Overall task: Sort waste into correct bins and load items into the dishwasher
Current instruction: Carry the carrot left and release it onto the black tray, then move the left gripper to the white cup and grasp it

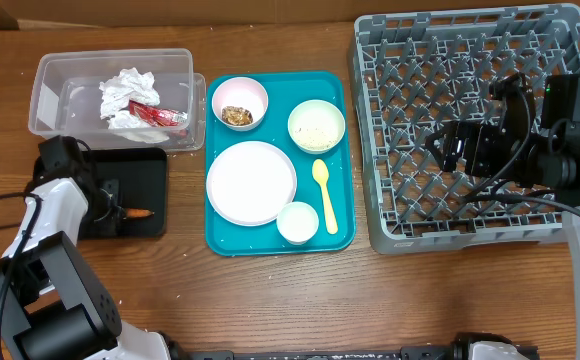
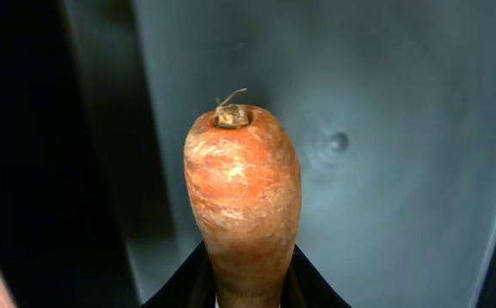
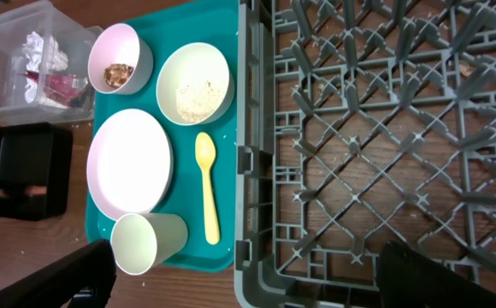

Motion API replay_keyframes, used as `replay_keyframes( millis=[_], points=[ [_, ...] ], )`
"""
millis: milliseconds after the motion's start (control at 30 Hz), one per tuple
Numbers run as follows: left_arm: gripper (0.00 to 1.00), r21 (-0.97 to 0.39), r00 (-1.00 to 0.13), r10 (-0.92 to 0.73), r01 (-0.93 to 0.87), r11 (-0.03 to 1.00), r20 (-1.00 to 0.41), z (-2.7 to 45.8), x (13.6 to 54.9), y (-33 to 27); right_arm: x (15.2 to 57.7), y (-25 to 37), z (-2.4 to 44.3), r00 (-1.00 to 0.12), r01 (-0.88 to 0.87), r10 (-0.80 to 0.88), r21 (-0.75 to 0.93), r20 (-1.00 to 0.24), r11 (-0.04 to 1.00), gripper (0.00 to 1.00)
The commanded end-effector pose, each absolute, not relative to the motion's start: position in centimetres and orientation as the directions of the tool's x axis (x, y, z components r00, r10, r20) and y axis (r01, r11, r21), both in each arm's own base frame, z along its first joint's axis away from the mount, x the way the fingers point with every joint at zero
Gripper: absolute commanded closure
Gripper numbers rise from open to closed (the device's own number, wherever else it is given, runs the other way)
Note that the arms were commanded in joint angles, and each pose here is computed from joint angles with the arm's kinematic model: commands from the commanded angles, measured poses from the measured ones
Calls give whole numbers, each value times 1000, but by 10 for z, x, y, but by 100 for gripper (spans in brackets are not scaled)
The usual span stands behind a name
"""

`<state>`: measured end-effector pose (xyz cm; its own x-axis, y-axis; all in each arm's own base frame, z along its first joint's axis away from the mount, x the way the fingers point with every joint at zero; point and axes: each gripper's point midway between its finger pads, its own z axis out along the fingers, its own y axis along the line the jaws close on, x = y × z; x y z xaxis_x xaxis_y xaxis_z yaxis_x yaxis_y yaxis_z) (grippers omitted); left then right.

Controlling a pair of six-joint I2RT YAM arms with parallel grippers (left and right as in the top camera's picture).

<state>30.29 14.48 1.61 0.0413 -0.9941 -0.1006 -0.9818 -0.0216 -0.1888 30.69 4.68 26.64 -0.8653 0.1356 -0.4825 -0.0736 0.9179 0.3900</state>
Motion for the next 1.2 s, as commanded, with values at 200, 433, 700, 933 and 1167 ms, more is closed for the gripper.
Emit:
replay_keyframes(
  millis=[200, 433, 700, 933, 1167],
  points=[
    [17, -461, -96, -979, -871, 171, -181, 64, 373, 155, 308, 46, 269, -867, -71, 136, 389, -480, 918, 0],
    [0, -559, -181, -904, -734, 386, -387, 161, 404, 164, 307, 46, 268, -870, -69, 136, 390, -474, 918, 0],
    [0, -468, -472, -544, -278, 839, -694, 275, 406, 72, 308, 46, 269, -868, -71, 136, 390, -478, 918, 0],
    [13, -270, -659, -51, 235, 934, -751, 266, 381, -52, 307, 46, 268, -868, -71, 136, 390, -477, 918, 0],
    [43, -325, -838, 177, 383, 865, -516, 190, 341, -135, 308, 46, 269, -868, -71, 136, 390, -478, 918, 0]
  ],
)
